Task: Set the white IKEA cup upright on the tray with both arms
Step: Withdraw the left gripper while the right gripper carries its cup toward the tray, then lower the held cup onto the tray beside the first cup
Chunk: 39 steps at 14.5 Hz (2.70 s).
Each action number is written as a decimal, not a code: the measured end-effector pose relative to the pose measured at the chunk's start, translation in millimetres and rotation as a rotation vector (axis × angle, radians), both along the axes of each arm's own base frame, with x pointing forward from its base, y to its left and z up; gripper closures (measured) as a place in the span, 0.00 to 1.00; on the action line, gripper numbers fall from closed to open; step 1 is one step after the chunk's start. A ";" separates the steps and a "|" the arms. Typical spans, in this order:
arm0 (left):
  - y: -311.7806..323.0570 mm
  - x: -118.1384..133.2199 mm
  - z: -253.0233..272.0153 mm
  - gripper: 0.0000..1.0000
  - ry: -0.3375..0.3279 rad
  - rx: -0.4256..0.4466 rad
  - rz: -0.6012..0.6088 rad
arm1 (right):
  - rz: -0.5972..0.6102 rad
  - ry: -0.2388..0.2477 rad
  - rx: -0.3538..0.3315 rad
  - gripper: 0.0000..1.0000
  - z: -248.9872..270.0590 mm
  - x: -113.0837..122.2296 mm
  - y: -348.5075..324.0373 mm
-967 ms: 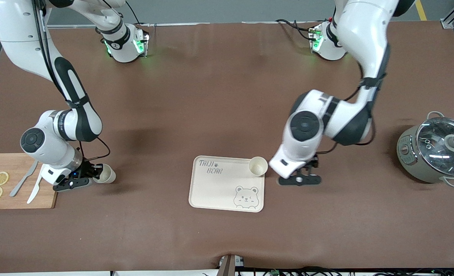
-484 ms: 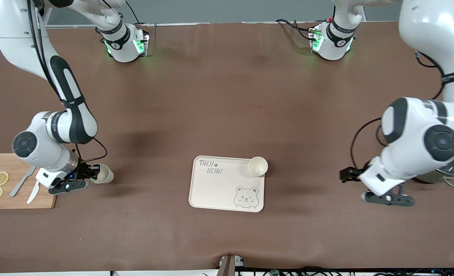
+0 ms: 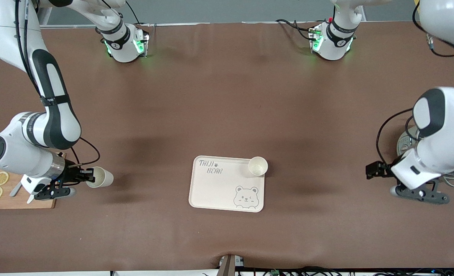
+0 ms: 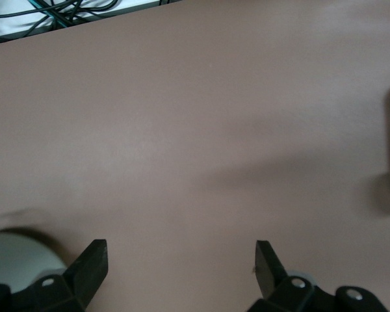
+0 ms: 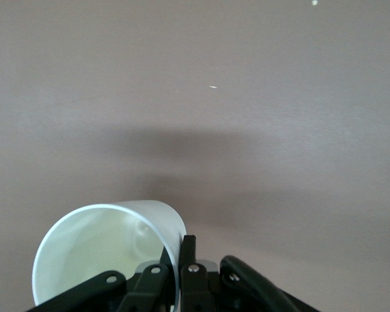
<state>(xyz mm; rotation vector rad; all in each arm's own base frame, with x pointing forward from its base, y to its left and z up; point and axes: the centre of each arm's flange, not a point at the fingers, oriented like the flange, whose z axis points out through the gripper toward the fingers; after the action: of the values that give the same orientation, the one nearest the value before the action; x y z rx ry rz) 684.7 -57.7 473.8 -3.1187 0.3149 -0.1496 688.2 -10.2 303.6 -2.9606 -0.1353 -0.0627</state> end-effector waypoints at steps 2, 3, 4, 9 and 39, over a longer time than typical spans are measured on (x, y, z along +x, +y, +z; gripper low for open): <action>-13.8 -40.5 42.1 0.00 0.018 0.004 0.040 | -0.037 0.016 0.023 0.95 15.7 5.7 18.2; -21.9 -61.1 61.4 0.00 0.036 0.010 0.050 | -0.064 0.026 0.029 0.95 27.4 9.4 34.0; -28.0 -79.4 78.8 0.00 0.048 0.018 0.054 | -0.092 0.031 0.034 0.95 40.1 12.8 55.0; -31.4 -117.5 121.5 0.00 0.036 0.033 0.066 | -0.182 0.057 0.044 0.95 60.2 6.0 158.4; -3.3 -132.9 146.6 0.00 0.118 -0.011 0.082 | -0.485 -0.137 -0.016 0.95 -62.0 -69.1 440.7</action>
<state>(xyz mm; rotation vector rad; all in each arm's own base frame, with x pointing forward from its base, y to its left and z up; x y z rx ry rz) 551.8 -61.0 620.4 -3.1517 0.1871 0.0329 619.1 430.5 241.6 -2.9301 0.5674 -0.3269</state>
